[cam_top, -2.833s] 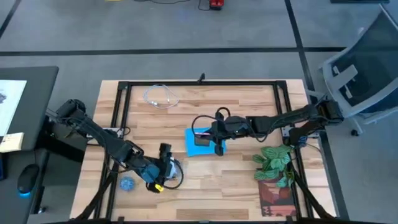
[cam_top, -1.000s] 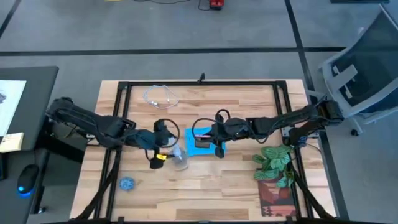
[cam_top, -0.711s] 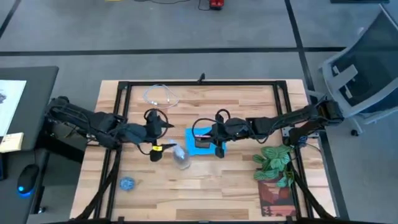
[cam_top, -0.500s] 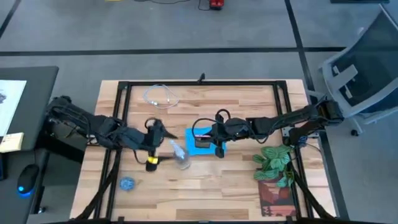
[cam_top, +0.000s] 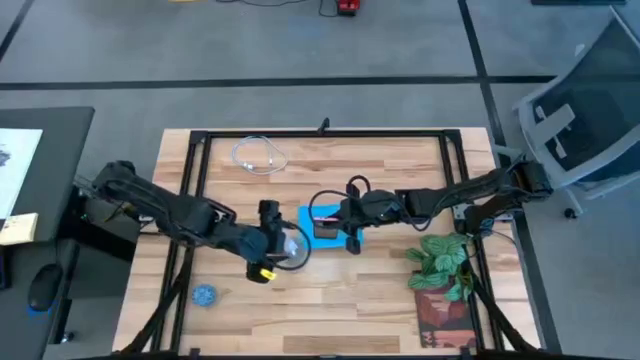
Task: Apply microfiber cloth
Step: Spray the front cellphone using the spray bottle
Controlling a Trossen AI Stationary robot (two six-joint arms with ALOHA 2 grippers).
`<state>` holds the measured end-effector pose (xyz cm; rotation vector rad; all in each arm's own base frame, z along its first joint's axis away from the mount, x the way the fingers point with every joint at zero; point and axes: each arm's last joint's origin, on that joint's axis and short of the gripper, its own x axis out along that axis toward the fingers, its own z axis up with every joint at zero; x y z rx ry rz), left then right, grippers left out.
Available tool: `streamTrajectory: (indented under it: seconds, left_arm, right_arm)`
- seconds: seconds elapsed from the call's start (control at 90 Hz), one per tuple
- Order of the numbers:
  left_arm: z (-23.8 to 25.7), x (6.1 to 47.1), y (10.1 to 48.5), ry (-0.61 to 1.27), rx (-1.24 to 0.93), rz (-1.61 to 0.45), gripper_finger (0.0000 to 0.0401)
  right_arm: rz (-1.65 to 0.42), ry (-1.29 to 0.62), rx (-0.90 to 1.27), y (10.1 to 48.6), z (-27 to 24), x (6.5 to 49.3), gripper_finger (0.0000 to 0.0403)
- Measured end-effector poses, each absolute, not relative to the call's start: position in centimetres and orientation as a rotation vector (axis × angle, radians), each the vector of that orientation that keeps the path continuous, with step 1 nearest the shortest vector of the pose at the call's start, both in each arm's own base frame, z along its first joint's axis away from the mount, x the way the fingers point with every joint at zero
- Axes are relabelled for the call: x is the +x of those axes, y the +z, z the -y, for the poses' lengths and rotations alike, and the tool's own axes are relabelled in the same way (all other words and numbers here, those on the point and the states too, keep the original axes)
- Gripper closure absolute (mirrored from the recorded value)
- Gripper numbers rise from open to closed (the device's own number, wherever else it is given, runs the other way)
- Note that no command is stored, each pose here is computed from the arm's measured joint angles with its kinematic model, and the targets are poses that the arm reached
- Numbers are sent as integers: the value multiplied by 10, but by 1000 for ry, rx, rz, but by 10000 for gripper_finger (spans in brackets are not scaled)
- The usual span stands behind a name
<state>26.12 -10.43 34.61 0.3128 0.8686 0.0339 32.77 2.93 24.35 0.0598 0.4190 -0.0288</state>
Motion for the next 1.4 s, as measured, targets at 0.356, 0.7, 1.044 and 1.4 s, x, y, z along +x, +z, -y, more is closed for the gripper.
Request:
streamTrajectory:
  seconds: [0.356,0.7,1.044,1.4]
  left_arm:
    - [94,261,350,69,232,-980,328]
    - [55,227,386,455,78,-1176,328]
    - [9,210,374,471,-75,-1193,328]
    - [-1,178,349,450,-229,-1119,308]
  right_arm:
    - [-420,-21,53,243,-31,327,378]
    - [-423,-22,51,243,-31,327,378]
    - [-428,-19,33,243,-31,327,378]
    - [-463,-149,69,220,0,319,378]
